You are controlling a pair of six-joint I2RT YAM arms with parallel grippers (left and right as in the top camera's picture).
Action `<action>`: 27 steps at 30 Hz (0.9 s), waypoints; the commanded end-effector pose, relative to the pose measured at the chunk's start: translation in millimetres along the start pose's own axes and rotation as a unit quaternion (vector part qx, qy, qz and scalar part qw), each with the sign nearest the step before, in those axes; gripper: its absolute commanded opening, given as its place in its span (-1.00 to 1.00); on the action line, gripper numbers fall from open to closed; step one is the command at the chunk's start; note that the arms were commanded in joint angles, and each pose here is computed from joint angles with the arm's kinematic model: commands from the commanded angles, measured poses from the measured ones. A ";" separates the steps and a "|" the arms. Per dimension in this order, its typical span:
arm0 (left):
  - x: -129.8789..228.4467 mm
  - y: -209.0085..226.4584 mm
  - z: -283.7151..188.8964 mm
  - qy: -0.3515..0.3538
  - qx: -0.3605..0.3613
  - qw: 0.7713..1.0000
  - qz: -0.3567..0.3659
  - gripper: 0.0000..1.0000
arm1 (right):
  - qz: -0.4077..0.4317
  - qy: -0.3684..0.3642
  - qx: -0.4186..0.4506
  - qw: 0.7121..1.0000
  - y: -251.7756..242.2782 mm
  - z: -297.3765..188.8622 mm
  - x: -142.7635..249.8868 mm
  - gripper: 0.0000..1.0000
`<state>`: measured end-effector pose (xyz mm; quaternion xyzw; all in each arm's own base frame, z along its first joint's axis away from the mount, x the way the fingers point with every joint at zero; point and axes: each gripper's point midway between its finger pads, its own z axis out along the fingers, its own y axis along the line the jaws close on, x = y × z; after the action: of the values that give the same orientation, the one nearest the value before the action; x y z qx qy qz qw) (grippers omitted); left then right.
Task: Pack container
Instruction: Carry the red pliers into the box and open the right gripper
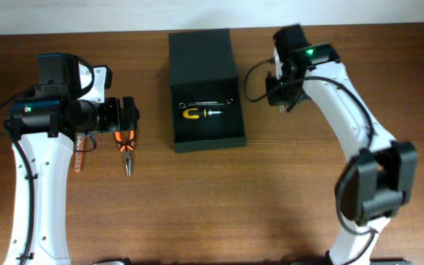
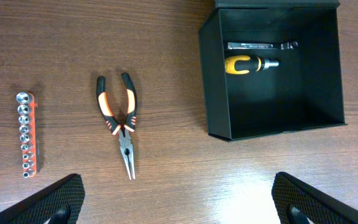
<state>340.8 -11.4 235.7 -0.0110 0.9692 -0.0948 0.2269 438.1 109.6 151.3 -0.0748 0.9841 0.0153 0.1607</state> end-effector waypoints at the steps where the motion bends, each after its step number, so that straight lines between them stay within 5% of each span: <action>1: -3.4 0.5 -1.0 -0.003 0.000 1.000 0.007 0.98 | -0.110 -0.123 -0.017 0.986 33.8 -91.6 -32.1 -0.92; 10: -5.1 0.5 -1.0 -0.006 0.000 1.000 0.008 0.98 | -0.352 -0.194 -0.102 0.910 147.6 -138.2 -21.0 -0.92; 27: -3.3 0.5 -1.0 -0.003 0.000 1.000 0.007 0.98 | -0.603 -0.016 -0.125 0.787 186.5 27.1 32.2 -0.92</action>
<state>341.4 -11.4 236.0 -0.0109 0.9689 -0.0947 0.2282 392.8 289.3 135.6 -0.6220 0.7645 0.0387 0.1648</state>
